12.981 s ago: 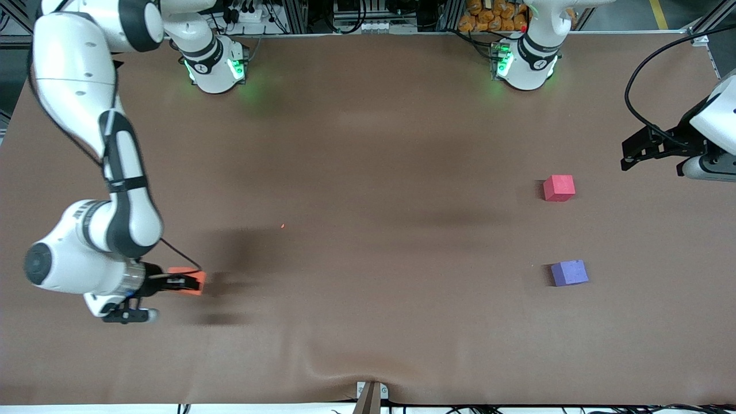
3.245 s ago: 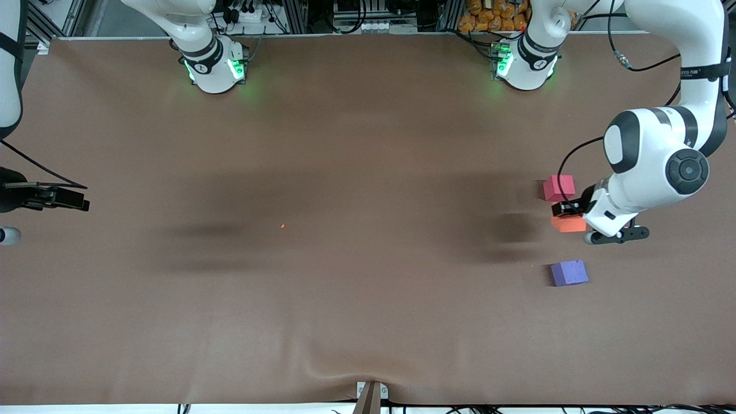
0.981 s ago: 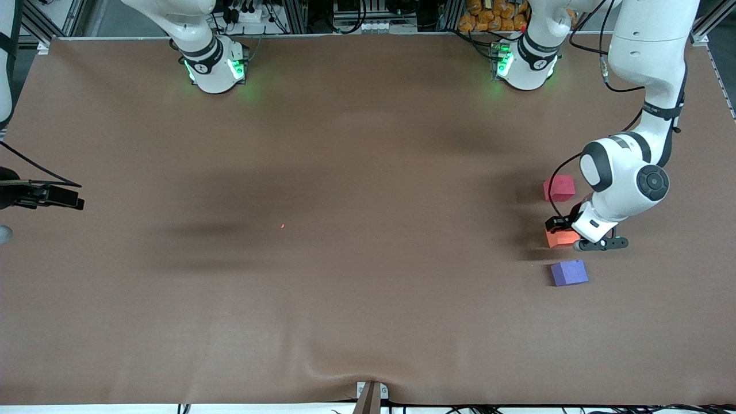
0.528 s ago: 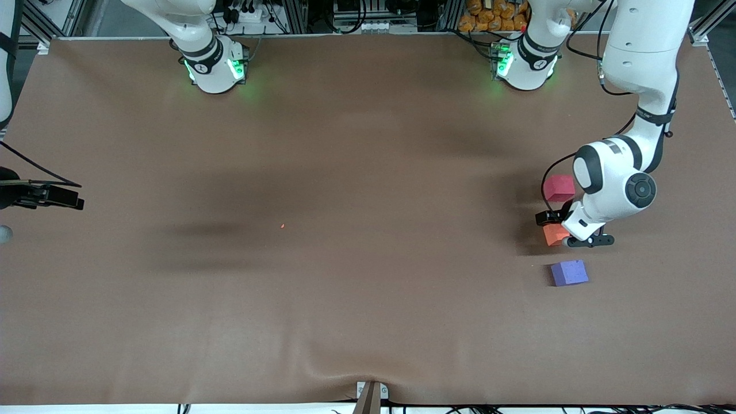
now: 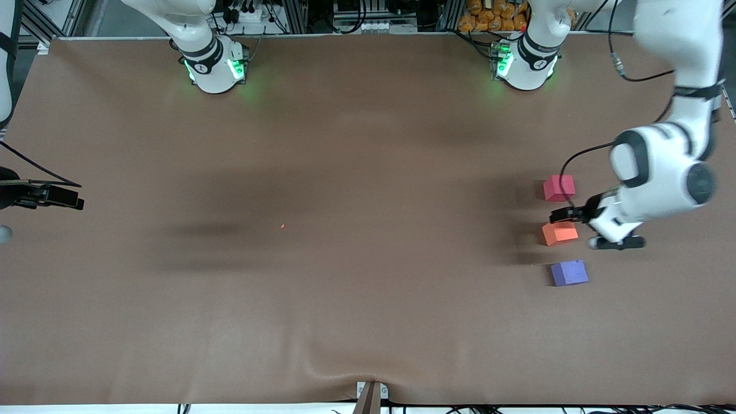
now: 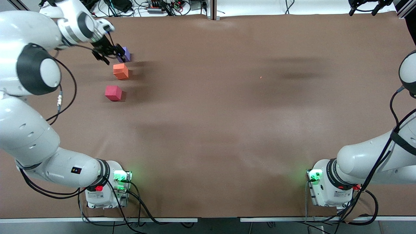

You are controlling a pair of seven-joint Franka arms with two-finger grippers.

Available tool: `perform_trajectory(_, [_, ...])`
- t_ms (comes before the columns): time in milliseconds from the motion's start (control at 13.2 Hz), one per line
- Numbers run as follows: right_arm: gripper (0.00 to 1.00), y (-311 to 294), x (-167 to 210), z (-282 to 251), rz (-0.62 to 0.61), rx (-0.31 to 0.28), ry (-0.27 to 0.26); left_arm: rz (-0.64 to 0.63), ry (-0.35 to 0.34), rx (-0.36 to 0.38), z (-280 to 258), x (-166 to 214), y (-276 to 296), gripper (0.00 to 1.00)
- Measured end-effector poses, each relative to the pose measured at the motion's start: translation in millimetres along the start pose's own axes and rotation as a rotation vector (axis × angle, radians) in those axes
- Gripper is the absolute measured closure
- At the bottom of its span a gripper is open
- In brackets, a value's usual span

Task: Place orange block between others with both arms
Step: 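Release the orange cube and raise the left gripper to rest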

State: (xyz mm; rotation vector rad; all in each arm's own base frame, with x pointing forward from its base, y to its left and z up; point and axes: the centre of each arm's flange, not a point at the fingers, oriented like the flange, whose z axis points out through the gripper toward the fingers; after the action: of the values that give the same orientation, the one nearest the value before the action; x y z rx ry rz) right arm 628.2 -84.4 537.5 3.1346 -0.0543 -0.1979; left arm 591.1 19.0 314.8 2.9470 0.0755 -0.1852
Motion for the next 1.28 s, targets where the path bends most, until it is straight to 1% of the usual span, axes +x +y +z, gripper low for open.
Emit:
perform_trajectory(75, [0.00, 0, 0, 0, 0.000, 0.000, 0.000, 0.011, -0.003, 0.001, -31, 0, -4, 0.00])
perform_trajectory(226, [0.00, 0, 0, 0, 0.001, 0.000, 0.000, 0.060, 0.005, 0.063, -98, -2, -4, 0.00])
perform_trajectory(377, [0.00, 0, 0, 0, 0.001, 0.000, 0.000, 0.099, 0.034, 0.109, -159, -2, 8, 0.00])
perform_trajectory(528, [0.00, 0, 0, 0, 0.001, 0.000, 0.000, 0.119, 0.068, 0.123, -203, -3, 20, 0.00])
perform_trajectory(755, [0.00, 0, 0, 0, 0.001, 0.000, 0.001, 0.123, 0.109, 0.122, -251, -17, 32, 0.00])
perform_trajectory(981, [0.00, 1, 0, 0, 0.001, 0.000, 0.000, 0.152, 0.155, 0.133, -295, -48, 44, 0.00])
perform_trajectory(1057, [0.00, 0, 0, 0, 0.001, 0.000, 0.000, 0.170, 0.154, 0.137, -307, -61, 53, 0.00])
perform_trajectory(1283, [0.00, 0, 0, 0, 0.001, 0.000, 0.000, 0.238, 0.112, 0.210, -317, -90, 93, 0.00])
